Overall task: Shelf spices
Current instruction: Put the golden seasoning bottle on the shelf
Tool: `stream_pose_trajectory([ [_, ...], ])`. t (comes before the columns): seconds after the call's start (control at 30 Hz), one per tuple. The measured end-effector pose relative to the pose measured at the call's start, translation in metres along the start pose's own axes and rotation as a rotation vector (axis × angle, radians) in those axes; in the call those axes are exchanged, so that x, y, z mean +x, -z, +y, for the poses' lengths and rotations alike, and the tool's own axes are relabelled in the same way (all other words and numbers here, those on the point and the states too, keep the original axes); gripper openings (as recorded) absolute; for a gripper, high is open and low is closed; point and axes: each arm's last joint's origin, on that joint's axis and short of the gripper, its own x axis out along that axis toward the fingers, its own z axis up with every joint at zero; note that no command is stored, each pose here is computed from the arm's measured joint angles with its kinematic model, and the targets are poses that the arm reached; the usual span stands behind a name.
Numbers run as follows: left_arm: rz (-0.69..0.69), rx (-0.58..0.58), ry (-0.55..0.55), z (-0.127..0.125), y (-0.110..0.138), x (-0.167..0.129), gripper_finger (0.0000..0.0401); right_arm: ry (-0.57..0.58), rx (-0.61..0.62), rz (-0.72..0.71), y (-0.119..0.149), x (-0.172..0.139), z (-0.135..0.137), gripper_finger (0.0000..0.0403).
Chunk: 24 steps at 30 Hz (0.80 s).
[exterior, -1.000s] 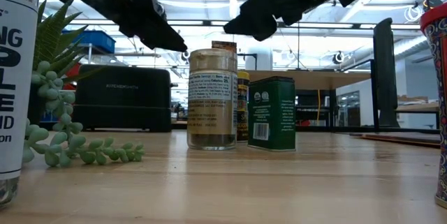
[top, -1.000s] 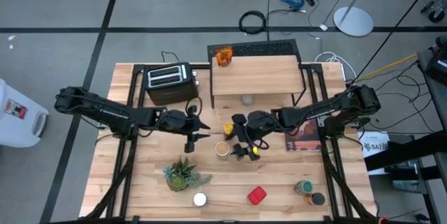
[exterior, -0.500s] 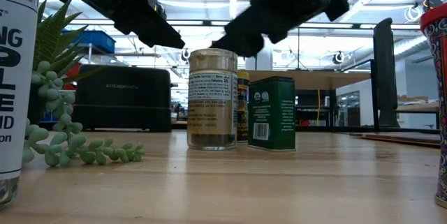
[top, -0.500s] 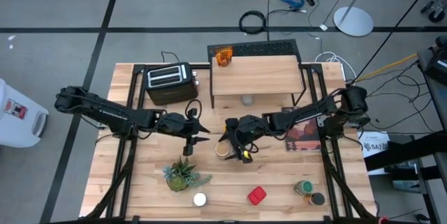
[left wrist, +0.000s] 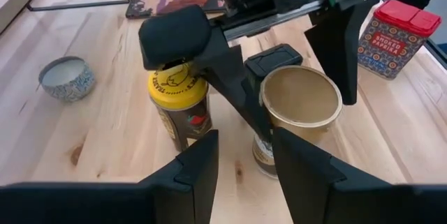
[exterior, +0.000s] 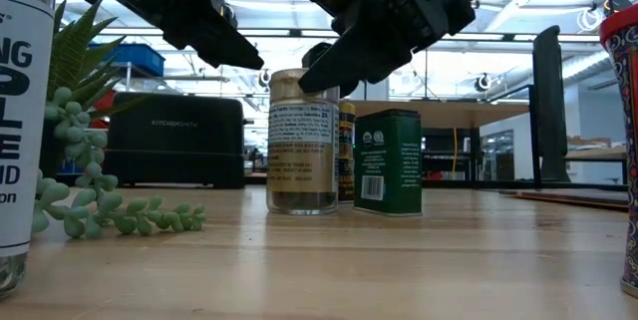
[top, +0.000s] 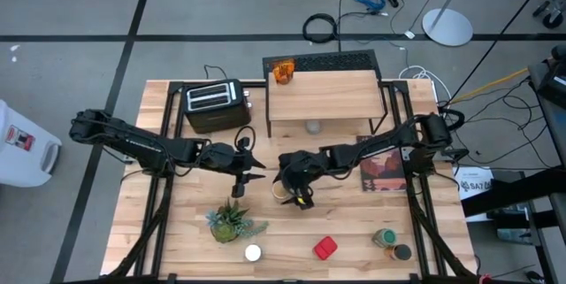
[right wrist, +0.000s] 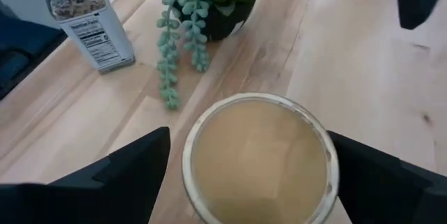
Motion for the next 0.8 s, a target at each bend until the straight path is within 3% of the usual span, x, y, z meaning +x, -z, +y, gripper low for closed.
stream_pose_trajectory([
  [0.43, 0.001, 0.002, 0.0, 0.0, 0.0, 0.0, 0.0144, 0.044, -0.014, 0.016, 0.0011, 0.0001, -0.001, 0.0349],
  [0.7, 0.001, 0.002, 0.0, 0.0, 0.0, 0.0, 0.0144, 0.04, -0.032, 0.028, 0.0023, 0.0, -0.0008, 0.0264],
  [0.8, 0.0, 0.002, 0.0, 0.0, -0.0001, 0.0, 0.0144, 0.041, -0.036, 0.027, 0.0022, 0.0, -0.0009, 0.0261],
])
